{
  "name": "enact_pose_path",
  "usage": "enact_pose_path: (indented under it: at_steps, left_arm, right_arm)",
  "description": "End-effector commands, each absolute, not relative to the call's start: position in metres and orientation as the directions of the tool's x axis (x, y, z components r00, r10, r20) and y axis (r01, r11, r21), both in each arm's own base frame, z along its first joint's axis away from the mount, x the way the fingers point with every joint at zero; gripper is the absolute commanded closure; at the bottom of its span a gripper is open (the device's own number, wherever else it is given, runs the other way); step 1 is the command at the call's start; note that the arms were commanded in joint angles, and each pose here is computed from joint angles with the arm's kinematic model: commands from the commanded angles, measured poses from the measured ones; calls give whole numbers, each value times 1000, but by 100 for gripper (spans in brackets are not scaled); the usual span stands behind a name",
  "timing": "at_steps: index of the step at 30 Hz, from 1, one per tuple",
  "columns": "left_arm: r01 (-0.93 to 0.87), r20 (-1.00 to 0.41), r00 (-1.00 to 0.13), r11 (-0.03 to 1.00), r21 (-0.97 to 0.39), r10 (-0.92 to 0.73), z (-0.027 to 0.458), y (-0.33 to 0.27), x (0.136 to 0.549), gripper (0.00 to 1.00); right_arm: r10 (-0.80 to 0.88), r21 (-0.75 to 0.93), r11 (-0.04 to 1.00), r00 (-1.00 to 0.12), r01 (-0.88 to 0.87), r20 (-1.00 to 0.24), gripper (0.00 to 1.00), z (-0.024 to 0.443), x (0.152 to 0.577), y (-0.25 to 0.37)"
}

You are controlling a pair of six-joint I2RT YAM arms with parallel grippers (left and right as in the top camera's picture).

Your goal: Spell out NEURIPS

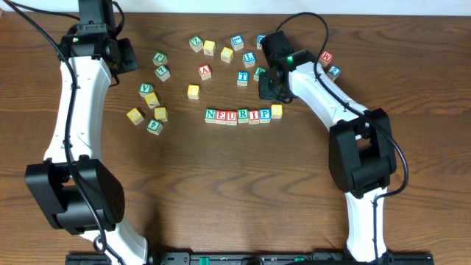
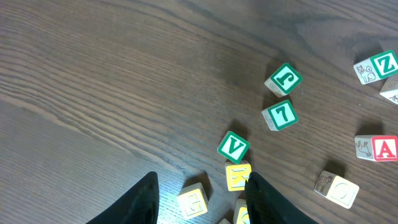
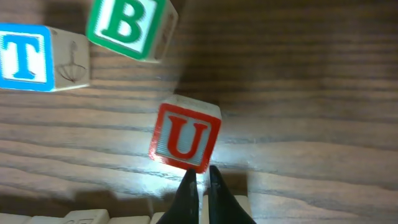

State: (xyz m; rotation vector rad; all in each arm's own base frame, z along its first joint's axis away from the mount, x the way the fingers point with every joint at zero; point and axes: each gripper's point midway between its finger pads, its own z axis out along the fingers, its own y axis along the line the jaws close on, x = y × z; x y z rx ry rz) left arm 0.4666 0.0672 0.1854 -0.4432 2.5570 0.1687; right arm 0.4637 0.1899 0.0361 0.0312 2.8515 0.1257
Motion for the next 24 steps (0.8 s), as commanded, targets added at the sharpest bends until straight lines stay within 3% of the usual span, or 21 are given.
enact_pose_path:
  at_steps: [1,24]
  left_arm:
    - [-338,-527,-808,940,51,-262,185,70,469,56]
    - [-338,-527,-808,940,51,-262,185,70,469,55]
  right_arm:
    - [52,66,997,-963,35,-264,99,27,459,185]
    - [45,18,999,-985,43,-164,99,16,435,174]
